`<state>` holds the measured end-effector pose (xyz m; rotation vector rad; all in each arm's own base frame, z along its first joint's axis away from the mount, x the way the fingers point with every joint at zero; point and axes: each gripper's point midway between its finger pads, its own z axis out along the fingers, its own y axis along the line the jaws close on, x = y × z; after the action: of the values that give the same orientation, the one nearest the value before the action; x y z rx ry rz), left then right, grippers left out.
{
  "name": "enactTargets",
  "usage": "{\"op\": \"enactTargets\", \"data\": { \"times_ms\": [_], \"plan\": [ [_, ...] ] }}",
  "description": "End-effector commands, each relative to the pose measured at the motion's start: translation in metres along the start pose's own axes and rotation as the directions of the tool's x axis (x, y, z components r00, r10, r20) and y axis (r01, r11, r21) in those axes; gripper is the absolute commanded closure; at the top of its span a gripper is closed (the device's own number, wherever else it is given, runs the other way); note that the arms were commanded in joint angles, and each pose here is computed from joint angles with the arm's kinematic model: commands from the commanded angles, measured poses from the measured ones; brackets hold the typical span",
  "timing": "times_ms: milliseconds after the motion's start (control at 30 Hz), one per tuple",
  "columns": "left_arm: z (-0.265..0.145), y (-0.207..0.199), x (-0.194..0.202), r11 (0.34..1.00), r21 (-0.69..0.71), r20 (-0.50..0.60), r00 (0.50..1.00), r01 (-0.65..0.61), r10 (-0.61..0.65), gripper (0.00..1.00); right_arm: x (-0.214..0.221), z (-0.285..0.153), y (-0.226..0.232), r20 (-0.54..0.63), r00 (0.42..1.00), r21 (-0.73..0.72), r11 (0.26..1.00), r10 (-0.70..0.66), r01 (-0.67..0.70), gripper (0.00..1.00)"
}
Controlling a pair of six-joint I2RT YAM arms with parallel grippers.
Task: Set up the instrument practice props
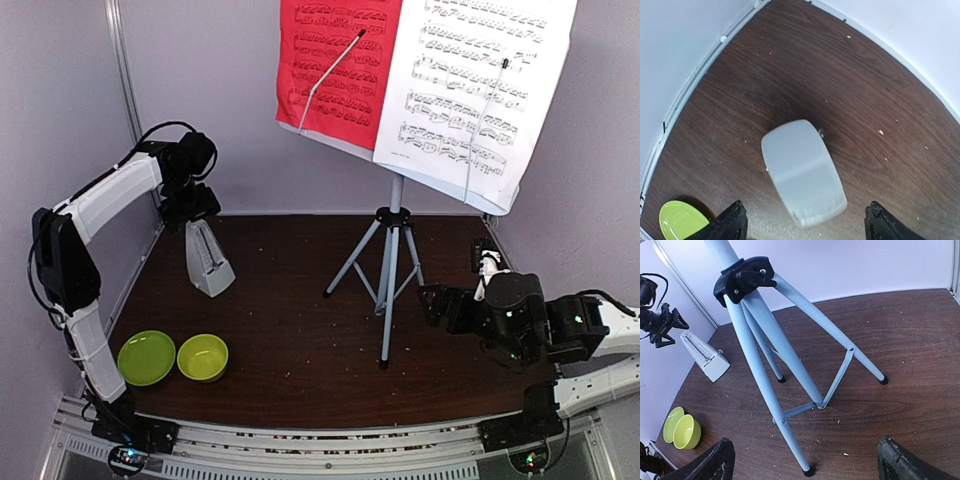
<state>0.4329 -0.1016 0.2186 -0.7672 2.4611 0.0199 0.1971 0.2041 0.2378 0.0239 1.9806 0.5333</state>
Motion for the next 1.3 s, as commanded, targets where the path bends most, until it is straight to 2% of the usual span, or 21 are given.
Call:
{"op": "enactTargets", "data": {
  "times_ms": [0, 167, 300, 367, 500, 700, 933, 1267],
  "plan": [
    [0.026, 0.006, -0.013, 0.998, -0.069, 0.008, 1.0, 0.005, -0.004, 0.18, -0.007, -0.005, 0.0, 0.005, 1.0, -0.006, 1.0, 0.004, -0.004, 0.0],
    [0.05, 0.003, -0.008, 0.996, -0.085, -0.037, 0.999, -0.014, 0.011, 0.29, -0.009, -0.01, -0.007, 0.018, 0.999, -0.008, 1.0, 0.028, -0.028, 0.0],
    [0.05, 0.007, 0.0, 0.996, -0.094, -0.063, 0.998, 0.009, -0.015, 0.42, -0.01, -0.011, -0.009, 0.026, 0.999, -0.009, 0.999, 0.034, -0.034, 0.0],
    [0.049, 0.009, 0.007, 0.995, -0.098, -0.09, 0.996, 0.016, -0.025, 0.45, -0.009, -0.011, -0.008, 0.025, 0.999, -0.015, 1.0, 0.027, -0.027, 0.0],
    [0.041, 0.009, 0.018, 0.996, -0.085, -0.106, 0.994, 0.017, -0.026, 0.52, -0.011, -0.009, -0.001, 0.027, 1.0, -0.029, 1.0, 0.01, -0.009, 0.0],
    [0.008, -0.005, 0.026, 1.0, -0.016, -0.076, 0.997, 0.001, -0.003, 0.63, -0.009, -0.002, 0.013, 0.014, 0.999, -0.053, 0.998, -0.033, 0.034, 0.0],
    [-0.023, -0.039, 0.064, 0.993, 0.087, -0.099, 0.992, -0.073, 0.082, 0.67, -0.007, 0.005, 0.034, -0.01, 0.996, -0.098, 0.992, -0.085, 0.084, 0.0],
    [-0.067, -0.065, 0.162, 0.959, 0.191, -0.166, 0.956, -0.209, 0.241, 0.68, -0.003, 0.01, 0.054, -0.032, 0.987, -0.149, 0.978, -0.155, 0.149, 0.0]
  ]
}}
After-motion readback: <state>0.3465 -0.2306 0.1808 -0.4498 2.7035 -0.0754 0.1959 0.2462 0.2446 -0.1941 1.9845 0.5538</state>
